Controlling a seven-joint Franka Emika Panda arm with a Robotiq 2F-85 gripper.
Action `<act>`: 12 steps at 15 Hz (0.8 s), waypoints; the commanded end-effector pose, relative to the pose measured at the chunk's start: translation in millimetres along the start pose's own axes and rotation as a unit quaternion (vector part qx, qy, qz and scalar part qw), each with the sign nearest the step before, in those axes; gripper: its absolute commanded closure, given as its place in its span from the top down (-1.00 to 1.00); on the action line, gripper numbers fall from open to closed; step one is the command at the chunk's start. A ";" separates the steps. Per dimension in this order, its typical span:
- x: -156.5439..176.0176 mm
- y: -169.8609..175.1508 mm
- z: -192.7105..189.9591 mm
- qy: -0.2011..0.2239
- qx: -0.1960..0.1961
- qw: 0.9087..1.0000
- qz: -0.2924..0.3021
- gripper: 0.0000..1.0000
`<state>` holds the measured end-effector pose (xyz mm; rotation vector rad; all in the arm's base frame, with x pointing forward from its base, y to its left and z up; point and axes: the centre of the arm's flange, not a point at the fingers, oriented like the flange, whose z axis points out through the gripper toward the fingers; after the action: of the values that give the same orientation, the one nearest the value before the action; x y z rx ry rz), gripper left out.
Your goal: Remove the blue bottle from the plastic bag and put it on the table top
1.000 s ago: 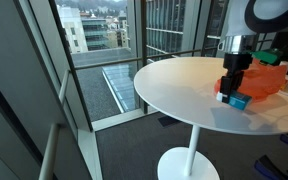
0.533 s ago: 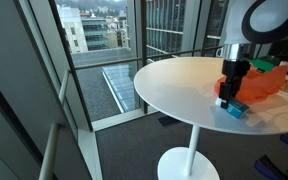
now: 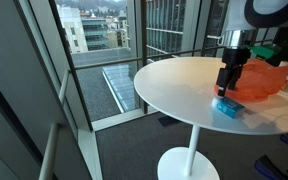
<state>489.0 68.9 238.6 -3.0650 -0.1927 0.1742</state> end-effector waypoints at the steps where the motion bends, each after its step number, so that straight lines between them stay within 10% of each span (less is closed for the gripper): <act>1: 5.2 5.0 -42.1 0.013 0.003 1.000 0.024 1.00; 12: 21.7 48.8 -126.8 0.057 0.010 0.993 0.104 1.00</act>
<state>528.5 34.5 334.0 -3.0469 0.0096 -0.0046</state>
